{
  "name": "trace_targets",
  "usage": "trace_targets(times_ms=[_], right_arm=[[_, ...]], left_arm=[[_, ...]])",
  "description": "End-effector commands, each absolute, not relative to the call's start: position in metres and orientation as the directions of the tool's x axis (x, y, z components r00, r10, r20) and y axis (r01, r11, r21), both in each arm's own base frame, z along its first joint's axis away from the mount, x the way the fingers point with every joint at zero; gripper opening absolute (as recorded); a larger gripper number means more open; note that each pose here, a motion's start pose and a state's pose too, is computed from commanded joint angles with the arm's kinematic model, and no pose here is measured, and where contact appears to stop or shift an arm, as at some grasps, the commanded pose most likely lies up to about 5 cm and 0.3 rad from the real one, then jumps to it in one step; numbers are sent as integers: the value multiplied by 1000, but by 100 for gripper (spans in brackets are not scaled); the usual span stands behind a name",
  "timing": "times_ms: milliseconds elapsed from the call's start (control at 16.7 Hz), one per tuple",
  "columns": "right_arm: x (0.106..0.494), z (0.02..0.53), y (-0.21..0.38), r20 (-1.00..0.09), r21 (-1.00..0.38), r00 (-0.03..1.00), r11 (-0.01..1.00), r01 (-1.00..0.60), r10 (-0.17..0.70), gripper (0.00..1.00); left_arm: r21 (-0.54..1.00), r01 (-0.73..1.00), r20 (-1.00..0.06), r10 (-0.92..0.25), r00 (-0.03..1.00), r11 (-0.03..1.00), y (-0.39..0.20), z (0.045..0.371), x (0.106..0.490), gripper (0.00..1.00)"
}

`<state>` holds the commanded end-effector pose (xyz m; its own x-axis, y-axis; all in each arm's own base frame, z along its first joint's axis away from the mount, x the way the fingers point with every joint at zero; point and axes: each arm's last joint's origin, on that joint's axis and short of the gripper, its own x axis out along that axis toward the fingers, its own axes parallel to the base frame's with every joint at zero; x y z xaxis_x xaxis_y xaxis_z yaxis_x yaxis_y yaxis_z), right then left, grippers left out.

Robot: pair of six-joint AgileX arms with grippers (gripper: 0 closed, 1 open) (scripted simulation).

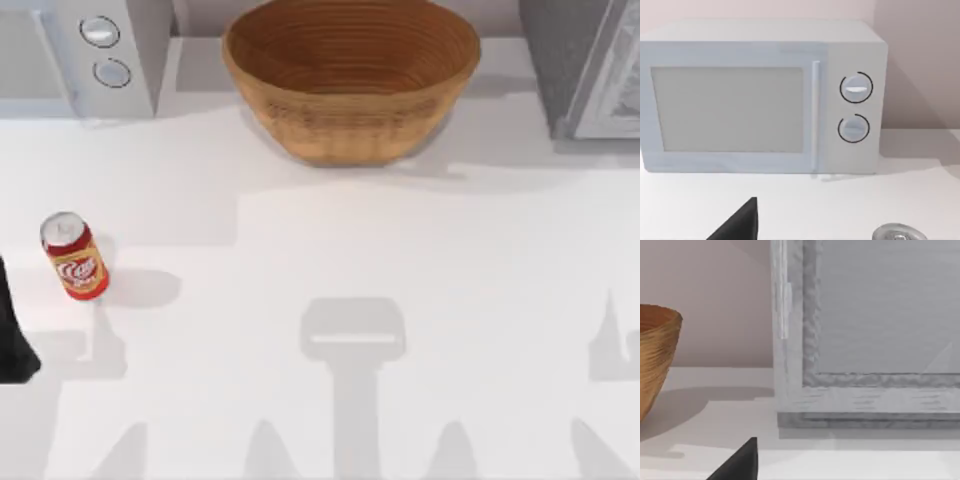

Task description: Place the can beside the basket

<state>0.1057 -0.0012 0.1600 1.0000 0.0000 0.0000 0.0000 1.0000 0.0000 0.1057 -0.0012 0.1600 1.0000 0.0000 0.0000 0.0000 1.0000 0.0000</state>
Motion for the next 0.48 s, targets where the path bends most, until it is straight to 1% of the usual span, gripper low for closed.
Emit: trace_targets(times_ms=[120,240,360,480], right_arm=[[106,160,-1,0,0,1000,1000,0,0,100],[106,160,-1,0,0,1000,1000,0,0,100],[106,160,-1,0,0,1000,1000,0,0,100],[106,160,-1,0,0,1000,1000,0,0,100]], left_arm=[[0,0,0,0,1000,1000,-1,160,106,100],[10,1,-23,-1,1000,1000,-1,164,106,100],[32,7,-79,-4,997,999,-2,174,108,100],[67,21,-164,-9,986,998,-2,188,112,100]])
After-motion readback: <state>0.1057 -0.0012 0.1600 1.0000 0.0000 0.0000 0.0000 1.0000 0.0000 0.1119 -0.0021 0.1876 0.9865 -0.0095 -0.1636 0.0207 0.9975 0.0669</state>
